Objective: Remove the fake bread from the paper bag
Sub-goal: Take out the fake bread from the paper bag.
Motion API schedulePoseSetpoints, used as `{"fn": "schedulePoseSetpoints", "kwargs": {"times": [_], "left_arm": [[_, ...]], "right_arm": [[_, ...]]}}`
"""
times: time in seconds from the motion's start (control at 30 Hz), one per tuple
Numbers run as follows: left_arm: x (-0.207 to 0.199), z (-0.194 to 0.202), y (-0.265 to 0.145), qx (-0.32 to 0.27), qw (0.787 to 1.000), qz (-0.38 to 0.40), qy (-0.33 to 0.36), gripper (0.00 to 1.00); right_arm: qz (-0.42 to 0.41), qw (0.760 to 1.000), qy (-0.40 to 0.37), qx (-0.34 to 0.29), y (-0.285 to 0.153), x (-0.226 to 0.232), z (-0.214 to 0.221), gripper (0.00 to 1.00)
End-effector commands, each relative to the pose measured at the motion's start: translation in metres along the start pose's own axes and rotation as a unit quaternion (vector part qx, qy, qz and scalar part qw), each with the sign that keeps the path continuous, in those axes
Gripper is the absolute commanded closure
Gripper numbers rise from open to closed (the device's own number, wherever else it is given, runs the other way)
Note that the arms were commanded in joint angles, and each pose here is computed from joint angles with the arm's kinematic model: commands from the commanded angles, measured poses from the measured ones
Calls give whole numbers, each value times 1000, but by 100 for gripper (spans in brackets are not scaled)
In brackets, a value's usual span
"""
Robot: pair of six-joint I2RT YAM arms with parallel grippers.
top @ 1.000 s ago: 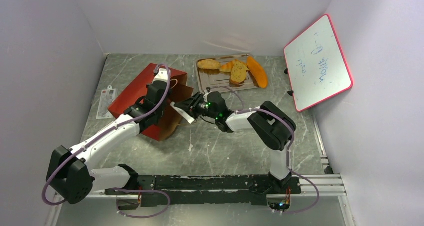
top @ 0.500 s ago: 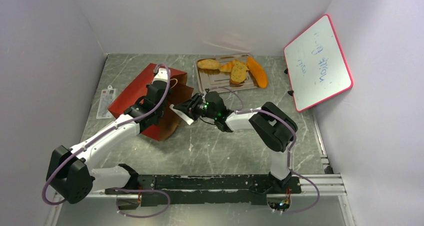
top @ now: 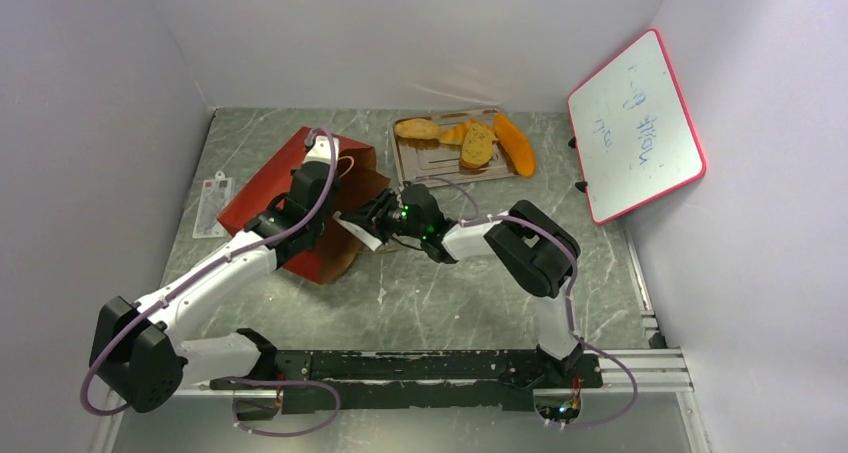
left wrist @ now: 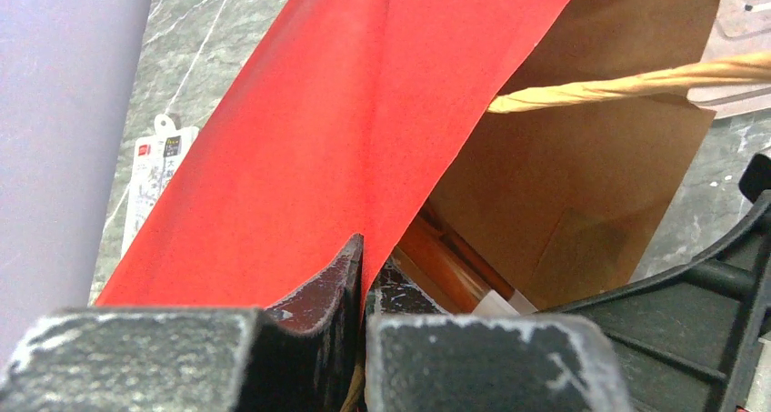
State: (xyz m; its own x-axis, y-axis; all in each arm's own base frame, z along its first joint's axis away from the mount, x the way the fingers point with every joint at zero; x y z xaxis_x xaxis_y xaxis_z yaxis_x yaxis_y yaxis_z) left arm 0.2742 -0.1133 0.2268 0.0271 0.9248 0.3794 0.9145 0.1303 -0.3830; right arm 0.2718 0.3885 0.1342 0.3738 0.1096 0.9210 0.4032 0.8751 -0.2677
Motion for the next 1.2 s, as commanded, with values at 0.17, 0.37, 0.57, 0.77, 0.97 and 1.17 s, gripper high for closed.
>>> {"fn": "schedulePoseSetpoints", "kwargs": {"times": [0.17, 0.37, 0.57, 0.77, 0.97, 1.17], "left_arm": [[2, -13, -7, -31, 999, 13, -20, 93], [0, -9, -7, -30, 999, 19, -21, 93], [-1, -6, -8, -27, 999, 26, -24, 93], [-1, -2, -9, -25, 999, 27, -26, 93], [0, 1, -10, -21, 999, 25, -26, 93], [-1, -2, -11, -26, 999, 32, -31, 93]], "right_arm": [[-4, 1000, 15, 4, 11, -3, -3, 56], [-7, 1000, 24, -2, 13, -6, -6, 56], [-20, 999, 25, -5, 19, 1, -9, 56], [-29, 999, 23, -11, 20, 6, -11, 55], [-39, 999, 20, -14, 20, 12, -12, 55], [-35, 999, 25, -16, 25, 9, -15, 55]]}}
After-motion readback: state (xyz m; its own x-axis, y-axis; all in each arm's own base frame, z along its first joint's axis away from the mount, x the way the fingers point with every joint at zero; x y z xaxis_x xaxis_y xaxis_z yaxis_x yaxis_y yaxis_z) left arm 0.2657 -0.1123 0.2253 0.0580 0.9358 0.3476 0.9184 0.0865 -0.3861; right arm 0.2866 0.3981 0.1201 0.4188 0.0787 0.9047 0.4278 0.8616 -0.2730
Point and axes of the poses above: each gripper's point midway between its finger pads, its own y axis out along the fingers, its own x axis along the line the jaws close on, z = x × y, the point moved 7 cm from there along -y, back along the fingers, and after that the axes turned 10 degrees about y, right-handed, at the moved point
